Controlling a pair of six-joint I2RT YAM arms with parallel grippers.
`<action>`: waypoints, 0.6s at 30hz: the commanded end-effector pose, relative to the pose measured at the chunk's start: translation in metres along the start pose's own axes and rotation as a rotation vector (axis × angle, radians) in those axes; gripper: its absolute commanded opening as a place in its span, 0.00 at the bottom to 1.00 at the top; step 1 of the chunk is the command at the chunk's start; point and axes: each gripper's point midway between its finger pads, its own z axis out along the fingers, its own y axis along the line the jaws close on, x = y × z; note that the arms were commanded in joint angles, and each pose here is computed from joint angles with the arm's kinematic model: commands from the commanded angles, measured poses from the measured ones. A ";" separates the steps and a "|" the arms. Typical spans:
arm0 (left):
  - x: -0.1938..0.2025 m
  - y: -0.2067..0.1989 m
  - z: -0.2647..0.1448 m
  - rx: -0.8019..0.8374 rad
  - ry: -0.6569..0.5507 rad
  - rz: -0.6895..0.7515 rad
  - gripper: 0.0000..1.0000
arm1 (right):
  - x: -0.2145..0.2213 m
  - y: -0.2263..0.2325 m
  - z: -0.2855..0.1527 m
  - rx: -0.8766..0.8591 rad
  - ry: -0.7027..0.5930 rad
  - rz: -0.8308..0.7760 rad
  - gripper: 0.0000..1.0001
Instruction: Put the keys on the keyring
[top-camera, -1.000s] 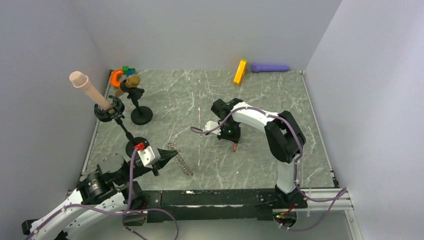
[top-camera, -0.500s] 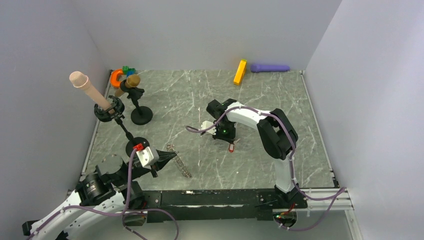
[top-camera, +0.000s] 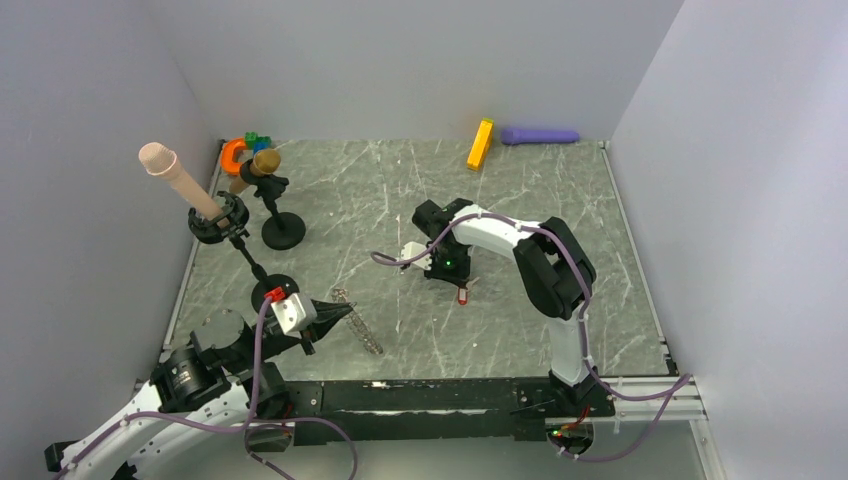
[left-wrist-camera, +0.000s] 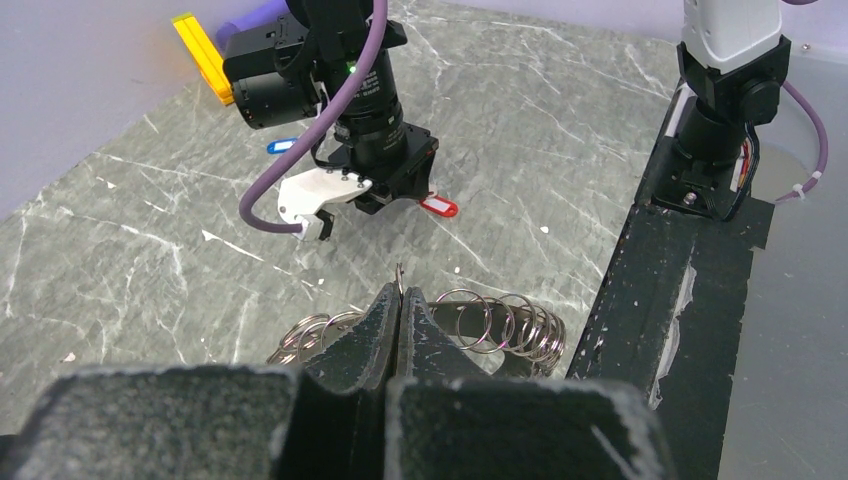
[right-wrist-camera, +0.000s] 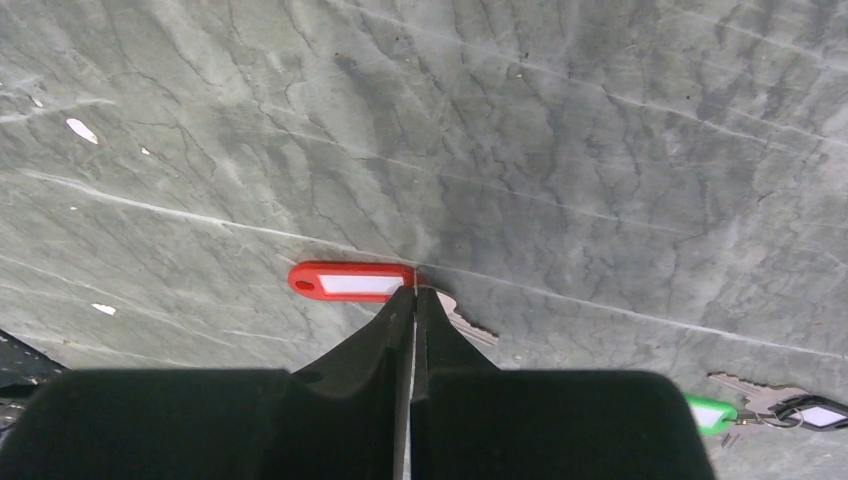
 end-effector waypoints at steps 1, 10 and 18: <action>-0.019 0.004 -0.002 -0.021 -0.069 -0.011 0.00 | -0.008 -0.001 -0.004 0.025 -0.048 0.021 0.09; -0.020 0.003 -0.001 -0.018 -0.068 -0.010 0.00 | -0.008 -0.004 -0.009 0.042 -0.070 0.035 0.14; -0.020 0.003 0.000 -0.016 -0.069 -0.009 0.00 | -0.010 -0.006 -0.017 0.059 -0.108 0.045 0.19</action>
